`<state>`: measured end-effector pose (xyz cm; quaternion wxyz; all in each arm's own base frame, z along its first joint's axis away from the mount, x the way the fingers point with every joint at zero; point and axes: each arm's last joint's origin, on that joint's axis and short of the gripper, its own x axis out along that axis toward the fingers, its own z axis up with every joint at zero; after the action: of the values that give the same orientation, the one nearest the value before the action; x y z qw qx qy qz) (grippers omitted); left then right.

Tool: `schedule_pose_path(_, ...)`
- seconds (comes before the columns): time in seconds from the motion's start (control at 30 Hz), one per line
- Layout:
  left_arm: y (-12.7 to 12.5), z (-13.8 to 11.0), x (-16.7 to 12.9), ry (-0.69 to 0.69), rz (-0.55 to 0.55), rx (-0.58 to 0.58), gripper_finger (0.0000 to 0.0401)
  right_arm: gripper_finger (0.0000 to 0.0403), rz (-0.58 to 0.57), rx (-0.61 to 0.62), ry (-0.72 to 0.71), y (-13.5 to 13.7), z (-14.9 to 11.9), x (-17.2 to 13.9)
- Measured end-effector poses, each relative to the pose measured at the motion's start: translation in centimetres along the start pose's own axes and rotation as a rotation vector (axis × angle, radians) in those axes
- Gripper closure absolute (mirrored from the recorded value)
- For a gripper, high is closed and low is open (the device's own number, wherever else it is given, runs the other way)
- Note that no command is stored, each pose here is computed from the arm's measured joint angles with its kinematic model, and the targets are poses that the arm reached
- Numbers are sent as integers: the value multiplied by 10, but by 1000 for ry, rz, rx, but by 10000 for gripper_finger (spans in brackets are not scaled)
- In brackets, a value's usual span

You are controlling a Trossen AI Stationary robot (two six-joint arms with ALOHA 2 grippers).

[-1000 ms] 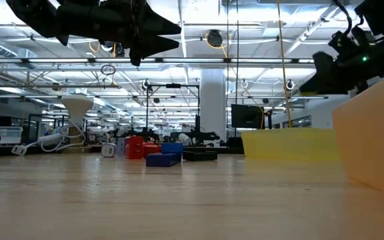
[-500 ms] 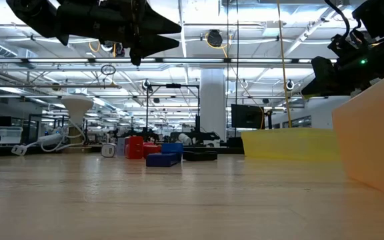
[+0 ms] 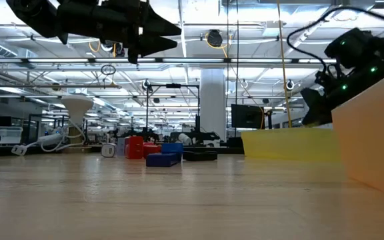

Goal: Pick & Place Office items
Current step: Put the green charger adapter into the yellow bin, then put the light purple charger adapter into the yellow bin

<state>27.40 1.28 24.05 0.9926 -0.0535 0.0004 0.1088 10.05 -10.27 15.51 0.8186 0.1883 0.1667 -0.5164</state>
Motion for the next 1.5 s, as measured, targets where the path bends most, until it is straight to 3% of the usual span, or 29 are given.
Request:
schedule_pose_path(0.37,1,0,0,2,19,-1,194,257,-44,-12,41,-12,-10,17)
schedule_pose_path(0.8,0,-1,0,3,17,-54,194,195,5,-13,-74,-8,2,17)
schedule_pose_path(0.93,0,0,0,3,17,-56,194,182,190,-25,-137,-1,11,14)
schedule_pose_path(1.13,0,0,0,3,17,-60,194,179,656,41,-222,13,27,1)
schedule_pose_path(1.27,0,0,0,3,17,-49,194,179,902,78,-222,19,35,-8)
schedule_pose_path(1.37,0,0,0,3,17,-51,194,179,1023,97,-197,22,37,-12)
schedule_pose_path(1.5,0,0,0,3,17,-50,194,179,1092,89,-179,25,37,-15)
